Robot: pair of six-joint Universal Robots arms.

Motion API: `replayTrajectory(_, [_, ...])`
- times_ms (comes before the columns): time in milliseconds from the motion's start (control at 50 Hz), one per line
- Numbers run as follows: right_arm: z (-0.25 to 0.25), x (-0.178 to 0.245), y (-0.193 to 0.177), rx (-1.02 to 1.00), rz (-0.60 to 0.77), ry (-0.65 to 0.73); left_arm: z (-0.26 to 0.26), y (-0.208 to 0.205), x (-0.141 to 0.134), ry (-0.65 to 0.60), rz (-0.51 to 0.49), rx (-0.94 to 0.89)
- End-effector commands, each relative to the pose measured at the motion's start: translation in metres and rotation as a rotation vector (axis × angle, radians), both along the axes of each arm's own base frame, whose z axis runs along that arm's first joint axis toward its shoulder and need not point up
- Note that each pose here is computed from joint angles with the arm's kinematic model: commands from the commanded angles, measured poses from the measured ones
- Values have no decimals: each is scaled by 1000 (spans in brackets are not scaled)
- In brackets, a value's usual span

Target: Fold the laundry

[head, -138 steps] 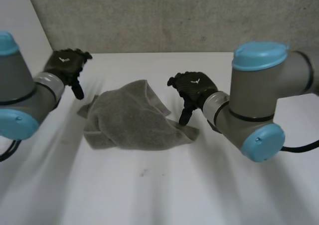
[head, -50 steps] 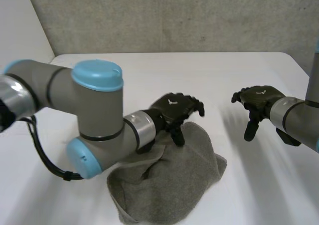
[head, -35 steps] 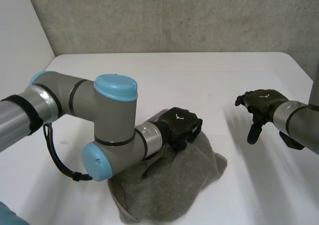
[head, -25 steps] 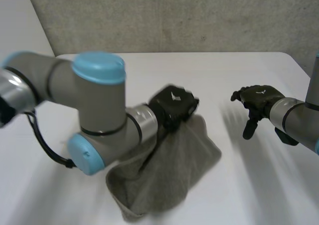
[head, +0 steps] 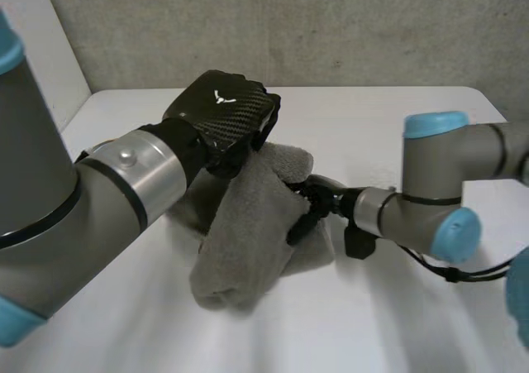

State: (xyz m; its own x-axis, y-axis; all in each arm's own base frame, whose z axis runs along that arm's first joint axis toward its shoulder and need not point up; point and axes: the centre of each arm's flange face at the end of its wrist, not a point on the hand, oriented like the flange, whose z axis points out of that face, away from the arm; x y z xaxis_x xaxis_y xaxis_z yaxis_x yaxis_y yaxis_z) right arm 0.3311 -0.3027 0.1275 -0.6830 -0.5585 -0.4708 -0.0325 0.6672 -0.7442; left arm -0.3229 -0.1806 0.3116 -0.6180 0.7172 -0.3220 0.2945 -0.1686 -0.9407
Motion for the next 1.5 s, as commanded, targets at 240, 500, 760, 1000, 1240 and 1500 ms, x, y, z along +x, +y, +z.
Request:
replayTrajectory(240, [201,14,-25,-844,-86,-116,62,-98,29,225,280,-348])
replayTrajectory(500, [230,21,31,-1126,-29,-67,36,-80,25,285,339,-309])
replayTrajectory(760, [54,-2,54,-763,239,569,-124,9,38,-11,242,76])
replayTrajectory(1000, [60,-15,62,-748,225,634,-118,43,46,-106,210,267])
replayTrajectory(1240, [52,-25,86,-849,305,657,-73,-66,47,120,170,88])
replayTrajectory(1500, [59,-28,88,-946,276,652,-140,-98,32,-73,95,407])
